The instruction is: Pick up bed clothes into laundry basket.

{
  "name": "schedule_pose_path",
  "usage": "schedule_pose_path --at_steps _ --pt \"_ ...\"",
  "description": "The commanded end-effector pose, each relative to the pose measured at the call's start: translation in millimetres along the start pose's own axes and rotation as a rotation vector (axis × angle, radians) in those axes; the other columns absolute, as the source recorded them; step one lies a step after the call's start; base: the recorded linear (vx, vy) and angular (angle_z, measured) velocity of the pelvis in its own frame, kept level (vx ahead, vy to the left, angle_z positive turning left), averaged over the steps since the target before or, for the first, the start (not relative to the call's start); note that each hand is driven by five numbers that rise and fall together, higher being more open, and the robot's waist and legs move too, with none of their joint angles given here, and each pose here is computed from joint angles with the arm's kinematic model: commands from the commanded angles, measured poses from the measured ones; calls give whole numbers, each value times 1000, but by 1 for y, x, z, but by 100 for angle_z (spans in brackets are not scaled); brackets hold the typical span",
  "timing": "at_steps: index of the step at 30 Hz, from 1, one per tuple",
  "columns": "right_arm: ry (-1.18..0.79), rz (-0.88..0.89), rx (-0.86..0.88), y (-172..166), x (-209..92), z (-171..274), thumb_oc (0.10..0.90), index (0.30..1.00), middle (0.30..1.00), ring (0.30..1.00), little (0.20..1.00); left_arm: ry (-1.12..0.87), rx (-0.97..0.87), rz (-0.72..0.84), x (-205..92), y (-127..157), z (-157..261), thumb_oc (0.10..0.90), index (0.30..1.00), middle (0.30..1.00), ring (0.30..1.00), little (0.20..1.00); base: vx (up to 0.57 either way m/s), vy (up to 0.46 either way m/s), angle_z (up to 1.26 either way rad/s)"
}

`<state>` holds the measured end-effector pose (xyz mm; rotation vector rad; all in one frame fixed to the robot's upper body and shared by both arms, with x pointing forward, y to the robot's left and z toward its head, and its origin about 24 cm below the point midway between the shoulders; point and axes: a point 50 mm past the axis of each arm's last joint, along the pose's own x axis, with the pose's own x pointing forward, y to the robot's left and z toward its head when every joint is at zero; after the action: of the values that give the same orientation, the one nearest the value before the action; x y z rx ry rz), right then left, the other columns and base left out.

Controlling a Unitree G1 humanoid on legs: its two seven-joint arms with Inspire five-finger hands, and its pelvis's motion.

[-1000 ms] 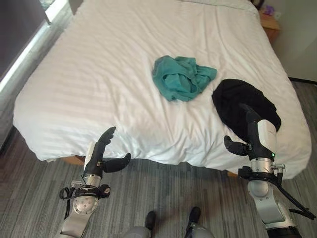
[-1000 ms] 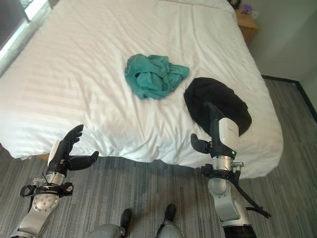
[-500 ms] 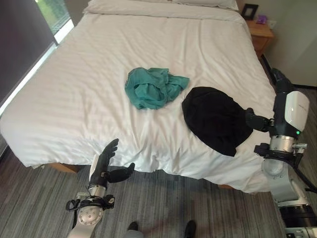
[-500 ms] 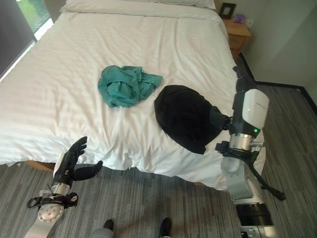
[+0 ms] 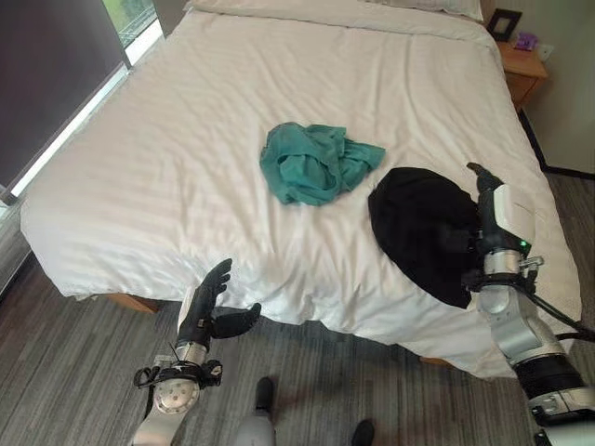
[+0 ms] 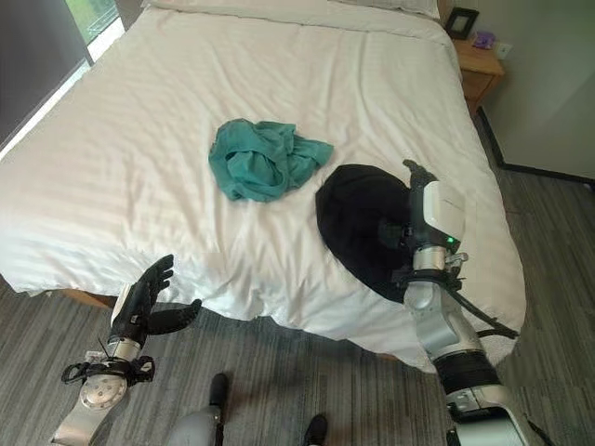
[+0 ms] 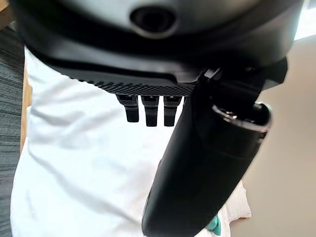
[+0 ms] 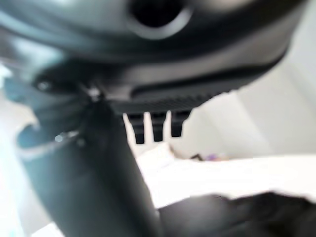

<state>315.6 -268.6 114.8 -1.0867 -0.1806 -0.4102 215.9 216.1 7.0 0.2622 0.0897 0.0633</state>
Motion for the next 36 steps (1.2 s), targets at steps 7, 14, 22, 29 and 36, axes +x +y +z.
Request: schedule_pose_path --at_steps 7,14,22,29,36 --pt "-40 -295 -136 -64 56 21 800 900 900 900 900 -155 -68 -52 14 -12 28 800 900 900 900 900 2 53 3" --pt "54 -205 -100 -44 49 1 800 900 900 900 900 -100 -72 -34 20 -13 17 800 900 900 900 900 -53 9 -2" --pt "225 34 -40 10 13 -37 400 300 300 300 300 156 -85 25 14 -13 -36 800 900 900 900 900 -20 -32 6" --pt "357 239 54 52 -66 -73 400 300 300 300 300 679 -142 697 -48 106 -126 800 900 900 900 900 63 10 5" --pt "476 390 58 62 -138 -104 400 300 300 300 300 202 251 1226 -31 299 42 800 900 900 900 900 78 59 2"
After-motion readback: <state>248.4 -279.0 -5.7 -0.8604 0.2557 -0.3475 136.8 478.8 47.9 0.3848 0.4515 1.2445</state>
